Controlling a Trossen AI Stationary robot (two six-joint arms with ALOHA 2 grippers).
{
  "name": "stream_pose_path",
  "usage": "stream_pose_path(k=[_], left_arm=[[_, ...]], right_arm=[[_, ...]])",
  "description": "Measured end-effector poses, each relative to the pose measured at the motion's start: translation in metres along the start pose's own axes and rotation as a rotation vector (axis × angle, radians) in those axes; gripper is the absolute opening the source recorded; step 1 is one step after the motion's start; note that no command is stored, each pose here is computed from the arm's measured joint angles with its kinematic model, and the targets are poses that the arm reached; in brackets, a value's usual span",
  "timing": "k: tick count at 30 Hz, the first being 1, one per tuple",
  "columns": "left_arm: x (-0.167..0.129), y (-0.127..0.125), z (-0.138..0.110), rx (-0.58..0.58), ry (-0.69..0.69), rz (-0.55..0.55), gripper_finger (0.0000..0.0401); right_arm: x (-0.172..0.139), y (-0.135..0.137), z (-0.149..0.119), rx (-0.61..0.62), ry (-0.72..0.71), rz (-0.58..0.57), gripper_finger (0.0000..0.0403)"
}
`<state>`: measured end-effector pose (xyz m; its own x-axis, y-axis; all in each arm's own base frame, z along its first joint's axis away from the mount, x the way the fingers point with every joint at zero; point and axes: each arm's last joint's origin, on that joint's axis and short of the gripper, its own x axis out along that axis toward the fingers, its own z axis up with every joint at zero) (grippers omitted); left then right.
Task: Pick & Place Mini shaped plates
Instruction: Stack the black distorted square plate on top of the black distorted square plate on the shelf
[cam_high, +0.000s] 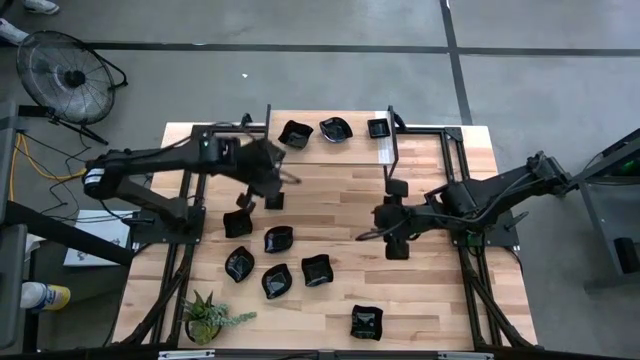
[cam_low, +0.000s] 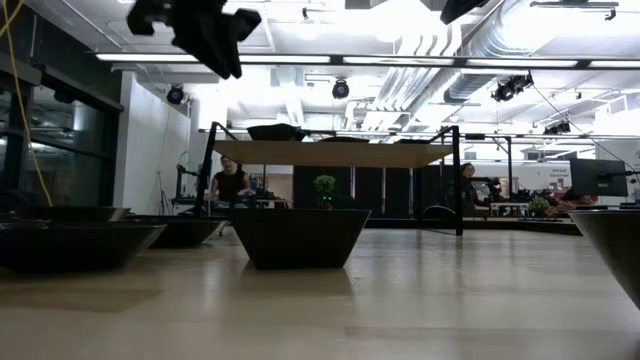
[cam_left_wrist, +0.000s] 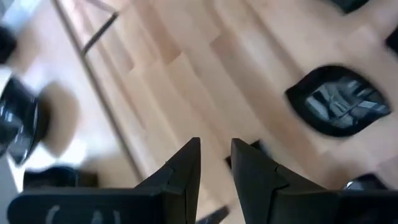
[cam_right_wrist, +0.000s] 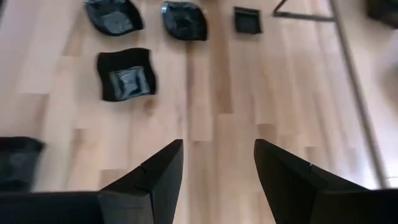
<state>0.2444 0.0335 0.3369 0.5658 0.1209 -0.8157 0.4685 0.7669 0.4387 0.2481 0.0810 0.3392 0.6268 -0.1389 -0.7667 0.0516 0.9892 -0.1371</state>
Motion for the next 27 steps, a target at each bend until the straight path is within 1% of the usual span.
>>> stream_pose_path(k=[6,12,17,21,27], left_arm=[[-0.004,-0.033,0.029,0.051,-0.024,-0.004,0.0085],[-0.014,-0.067,0.052,0.112,-0.029,0.055,0.0085],[-0.021,-0.090,0.064,0.132,-0.043,0.093,0.0085],[-0.027,-0.103,0.069,0.156,-0.057,0.116,0.0085],[-0.031,-0.114,0.073,0.146,-0.070,0.138,0.0085]], right_arm=[[-0.002,0.022,-0.005,0.053,0.027,0.077,0.0193],[0.011,0.060,-0.015,0.075,0.108,0.134,0.0193],[0.023,0.092,-0.027,0.082,0.193,0.176,0.0193],[0.029,0.114,-0.037,-0.006,0.233,0.200,0.0193],[0.034,0.143,-0.049,-0.271,0.211,0.262,0.0193]])
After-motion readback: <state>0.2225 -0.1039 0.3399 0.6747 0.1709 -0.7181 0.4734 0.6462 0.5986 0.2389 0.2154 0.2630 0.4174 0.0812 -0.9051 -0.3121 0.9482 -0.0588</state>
